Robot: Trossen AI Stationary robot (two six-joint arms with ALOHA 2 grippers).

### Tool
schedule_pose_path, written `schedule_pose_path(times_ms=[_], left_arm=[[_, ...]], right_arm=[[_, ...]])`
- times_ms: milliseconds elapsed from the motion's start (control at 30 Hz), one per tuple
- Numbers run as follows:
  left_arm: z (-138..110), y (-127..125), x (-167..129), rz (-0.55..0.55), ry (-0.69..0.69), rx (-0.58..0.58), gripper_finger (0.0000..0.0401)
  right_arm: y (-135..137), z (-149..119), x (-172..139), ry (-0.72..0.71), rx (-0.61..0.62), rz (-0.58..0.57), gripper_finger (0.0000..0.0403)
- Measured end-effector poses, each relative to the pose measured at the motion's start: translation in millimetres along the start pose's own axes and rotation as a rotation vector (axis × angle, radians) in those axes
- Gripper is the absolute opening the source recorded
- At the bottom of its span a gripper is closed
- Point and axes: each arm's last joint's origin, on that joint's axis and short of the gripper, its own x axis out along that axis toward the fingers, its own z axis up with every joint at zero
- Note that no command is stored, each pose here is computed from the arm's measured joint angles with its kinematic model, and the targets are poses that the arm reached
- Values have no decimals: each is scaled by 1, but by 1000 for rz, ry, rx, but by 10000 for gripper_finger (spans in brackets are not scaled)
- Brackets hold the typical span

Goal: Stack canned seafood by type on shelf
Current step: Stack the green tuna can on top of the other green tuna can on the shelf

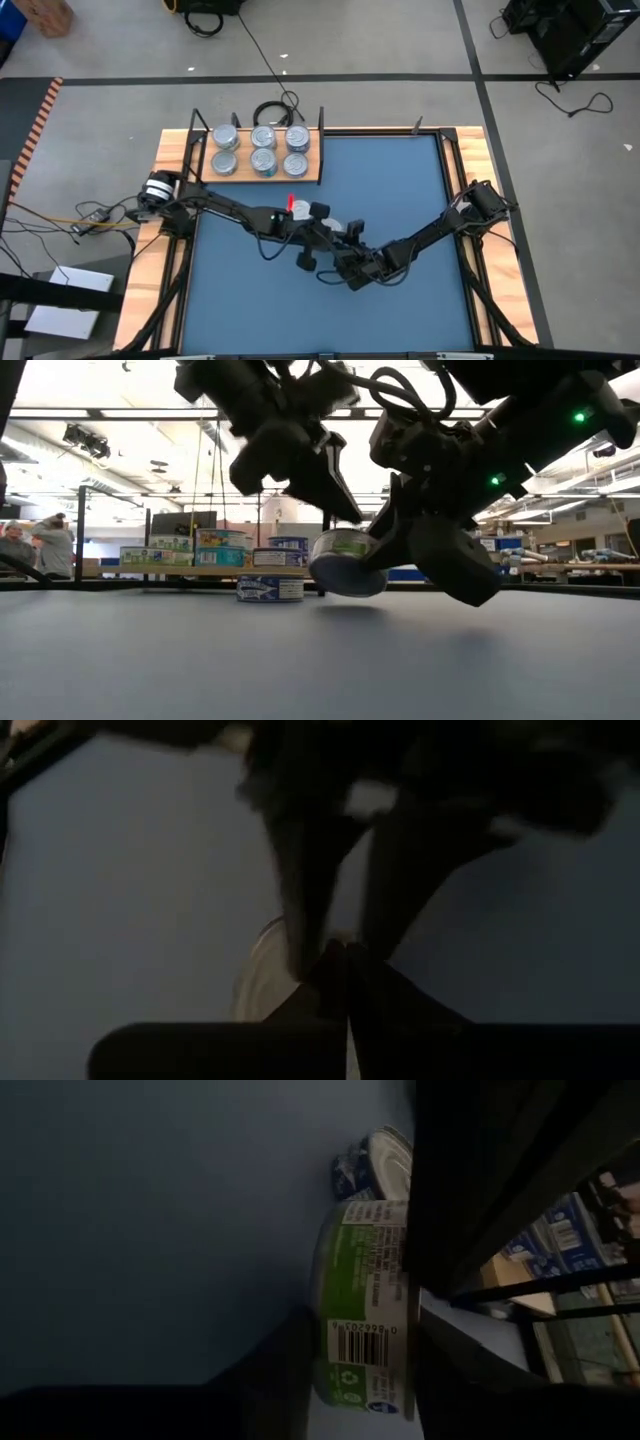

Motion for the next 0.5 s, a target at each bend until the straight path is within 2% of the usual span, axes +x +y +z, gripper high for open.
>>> schedule_pose_path(times_ms=[100,167,367,500], left_arm=[[4,-2,-9,5,-6,18,19],[3,-6,-14,29,26,71,35],[1,-21,-24,206,148,209,106],[-1,-28,-27,203,186,241,158]], right_arm=[[-1,0,1,-2,12,-12,128],[-1,0,1,-2,21,-12,128],[0,1,-1,-8,31,-5,129],[-3,5,-5,-31,53,5,129]])
